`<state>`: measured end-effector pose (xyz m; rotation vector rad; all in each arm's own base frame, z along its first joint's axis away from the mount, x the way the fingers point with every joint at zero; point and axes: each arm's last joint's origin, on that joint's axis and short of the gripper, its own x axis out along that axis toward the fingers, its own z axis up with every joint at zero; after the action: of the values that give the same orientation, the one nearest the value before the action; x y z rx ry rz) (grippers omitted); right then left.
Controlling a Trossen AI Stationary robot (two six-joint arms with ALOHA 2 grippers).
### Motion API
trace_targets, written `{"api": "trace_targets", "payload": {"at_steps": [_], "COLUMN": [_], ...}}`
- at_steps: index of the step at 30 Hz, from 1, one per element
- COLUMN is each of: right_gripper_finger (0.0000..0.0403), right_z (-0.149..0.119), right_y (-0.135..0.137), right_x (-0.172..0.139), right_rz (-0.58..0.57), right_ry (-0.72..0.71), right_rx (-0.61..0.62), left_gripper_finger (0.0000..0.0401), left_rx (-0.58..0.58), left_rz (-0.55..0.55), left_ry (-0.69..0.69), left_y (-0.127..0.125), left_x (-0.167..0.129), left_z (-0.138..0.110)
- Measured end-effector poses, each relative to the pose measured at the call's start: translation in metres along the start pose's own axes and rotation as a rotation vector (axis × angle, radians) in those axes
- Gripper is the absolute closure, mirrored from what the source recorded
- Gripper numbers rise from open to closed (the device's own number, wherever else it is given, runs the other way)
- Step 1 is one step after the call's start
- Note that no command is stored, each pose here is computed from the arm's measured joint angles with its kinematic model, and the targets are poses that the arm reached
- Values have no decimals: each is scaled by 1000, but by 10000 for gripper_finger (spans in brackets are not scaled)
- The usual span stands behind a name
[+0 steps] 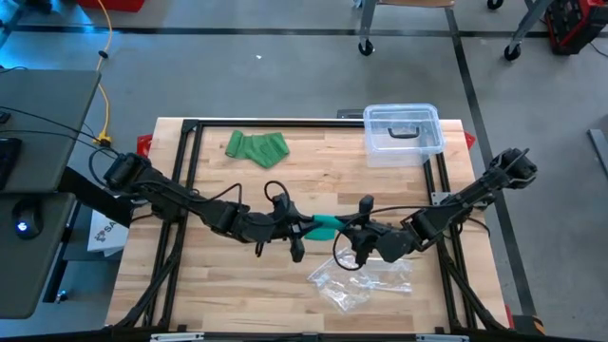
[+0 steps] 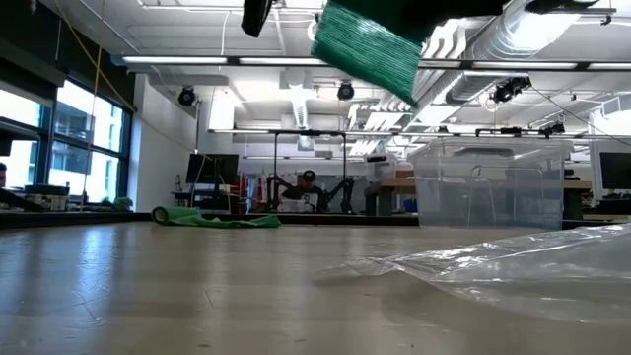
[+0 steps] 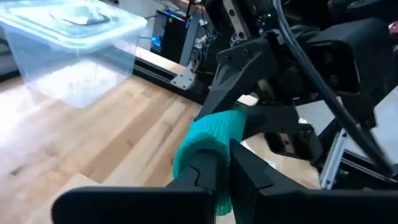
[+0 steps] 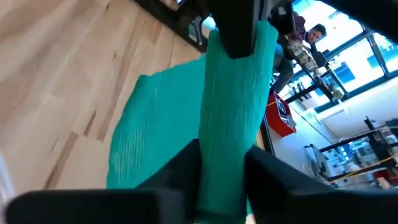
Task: Roll bandage
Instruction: Roll the blue bandage
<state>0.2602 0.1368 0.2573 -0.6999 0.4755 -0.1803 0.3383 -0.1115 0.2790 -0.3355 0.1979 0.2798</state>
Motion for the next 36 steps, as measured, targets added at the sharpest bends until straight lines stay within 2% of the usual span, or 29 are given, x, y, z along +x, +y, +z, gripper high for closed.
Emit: {"api": "trace_targets", "payload": {"at_steps": [5, 9, 12, 15, 19, 24, 29, 33, 36], "right_gripper_finger": [214, 188, 187, 188, 188, 188, 188, 196, 231], "right_z": [6, 6, -2, -12, -24, -27, -12, 6, 15], "right_y": [-8, -17, -19, -13, -6, -6, -8, -12, -16], "right_x": [-22, -45, -50, -41, -27, -13, 5, 15, 18], "right_rz": [-40, -9, -4, -18, -33, 85, 91, -17, -79], "right_ry": [-38, -69, -54, -90, -264, -546, -584, -553, -546], "right_rx": [83, 158, 210, 275, 398, 475, 411, 369, 322], "left_gripper_finger": [395, 396, 396, 396, 396, 396, 396, 396, 396], "left_rx": [72, 131, 170, 190, 204, 194, 183, 170, 158], "left_rz": [27, 44, -7, -60, -110, -138, -165, -170, -204], "left_ry": [-55, -102, -125, -155, -183, -210, -215, -214, -209], "left_y": [-3, -7, -16, -25, -35, -40, -41, -41, -43], "left_x": [-21, -42, -55, -64, -73, -77, -77, -77, -78], "left_z": [17, 29, 33, 35, 34, 35, 37, 37, 37]}}
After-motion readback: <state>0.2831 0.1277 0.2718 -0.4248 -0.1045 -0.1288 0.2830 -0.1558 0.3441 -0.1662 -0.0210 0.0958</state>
